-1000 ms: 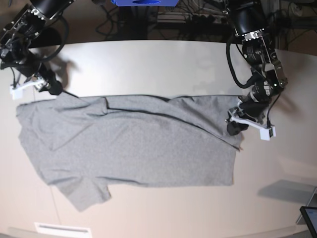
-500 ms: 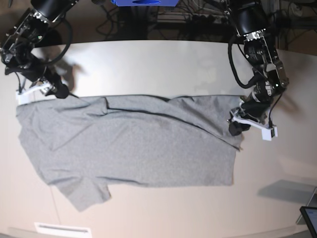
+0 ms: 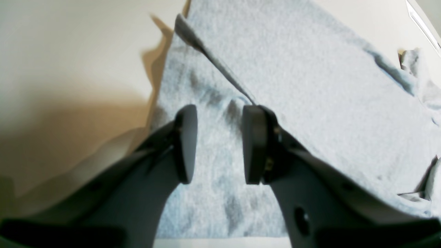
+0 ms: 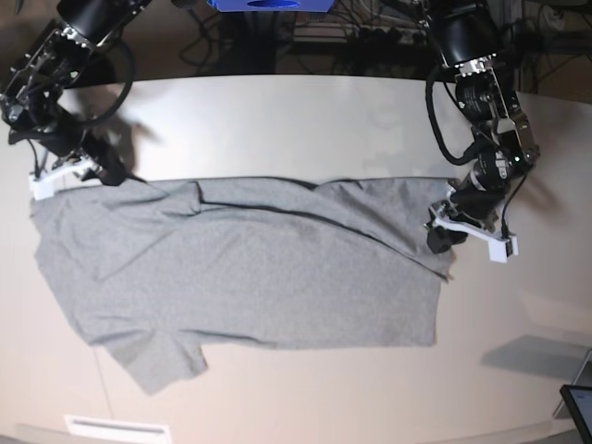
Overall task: Fold the T-shirt properly
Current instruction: 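Move the right gripper along the other side edge toward the hem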
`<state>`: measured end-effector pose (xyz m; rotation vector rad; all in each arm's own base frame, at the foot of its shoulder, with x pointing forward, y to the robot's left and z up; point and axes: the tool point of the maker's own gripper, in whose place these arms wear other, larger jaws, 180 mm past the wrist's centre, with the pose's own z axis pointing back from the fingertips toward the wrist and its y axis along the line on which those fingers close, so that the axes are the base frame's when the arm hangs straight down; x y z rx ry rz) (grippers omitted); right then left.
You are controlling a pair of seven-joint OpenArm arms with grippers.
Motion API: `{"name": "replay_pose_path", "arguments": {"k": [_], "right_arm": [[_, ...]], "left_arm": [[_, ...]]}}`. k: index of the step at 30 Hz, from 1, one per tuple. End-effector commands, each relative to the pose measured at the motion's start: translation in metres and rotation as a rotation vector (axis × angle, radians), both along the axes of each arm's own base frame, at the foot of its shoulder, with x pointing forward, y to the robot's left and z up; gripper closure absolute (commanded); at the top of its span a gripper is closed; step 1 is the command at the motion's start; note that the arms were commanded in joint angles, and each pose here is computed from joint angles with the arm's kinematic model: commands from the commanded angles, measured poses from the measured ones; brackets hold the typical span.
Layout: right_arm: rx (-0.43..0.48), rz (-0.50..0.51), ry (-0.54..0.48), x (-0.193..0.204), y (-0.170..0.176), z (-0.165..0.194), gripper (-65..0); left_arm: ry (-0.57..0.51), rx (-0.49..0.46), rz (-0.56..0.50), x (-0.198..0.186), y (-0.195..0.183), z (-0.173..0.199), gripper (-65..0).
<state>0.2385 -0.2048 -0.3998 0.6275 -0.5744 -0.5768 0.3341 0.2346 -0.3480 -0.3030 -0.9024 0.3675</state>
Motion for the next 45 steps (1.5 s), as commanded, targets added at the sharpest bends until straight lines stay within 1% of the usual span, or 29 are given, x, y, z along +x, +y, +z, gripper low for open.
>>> {"name": "replay_pose_path", "arguments": {"k": [1,6,10,16,19,21,25,31,34,43,45], "right_arm": [[-0.010,-0.003,-0.044,0.009,-0.005,0.011,-15.4],[-0.009,0.000,-0.043,0.009,-0.004,0.011,-8.1],[-0.011,0.000,-0.043,0.009,-0.005,0.011,0.0],[-0.017,0.005,-0.050,0.010,-0.004,0.014,-0.1],[-0.028,0.071,-0.059,0.019,0.005,0.019,-0.1],[-0.020,0.114,-0.085,0.026,0.013,0.025,-0.1],[0.014,0.164,-0.160,0.039,0.021,0.044,-0.1],[-0.032,0.183,-0.205,0.055,0.008,0.061,-0.1],[-0.049,0.200,-0.234,0.066,0.007,0.070,-0.1],[-0.058,0.266,-0.324,0.101,0.027,0.099,-0.1],[-0.060,0.262,-0.347,0.107,0.028,0.105,-0.1]], "left_arm": [[-0.057,0.008,-0.001,0.009,0.003,0.016,-21.5],[-0.057,0.007,-0.001,0.009,0.003,0.016,-21.5],[-0.057,0.007,-0.001,0.009,0.003,0.016,-21.5],[-0.056,0.007,-0.001,0.009,0.003,0.016,-21.5],[-0.056,0.007,-0.001,0.009,0.003,0.016,-21.5],[-0.056,0.007,-0.001,0.009,0.003,0.016,-21.5],[-0.054,0.007,-0.001,0.008,0.003,0.015,-21.5],[-0.042,0.007,-0.001,0.004,0.003,0.011,-21.5],[-0.039,0.007,-0.001,0.003,0.003,0.010,-21.5],[-0.025,0.009,-0.002,-0.003,0.003,0.006,-21.5],[-0.023,0.009,-0.002,-0.003,0.003,0.005,-21.5]]}}
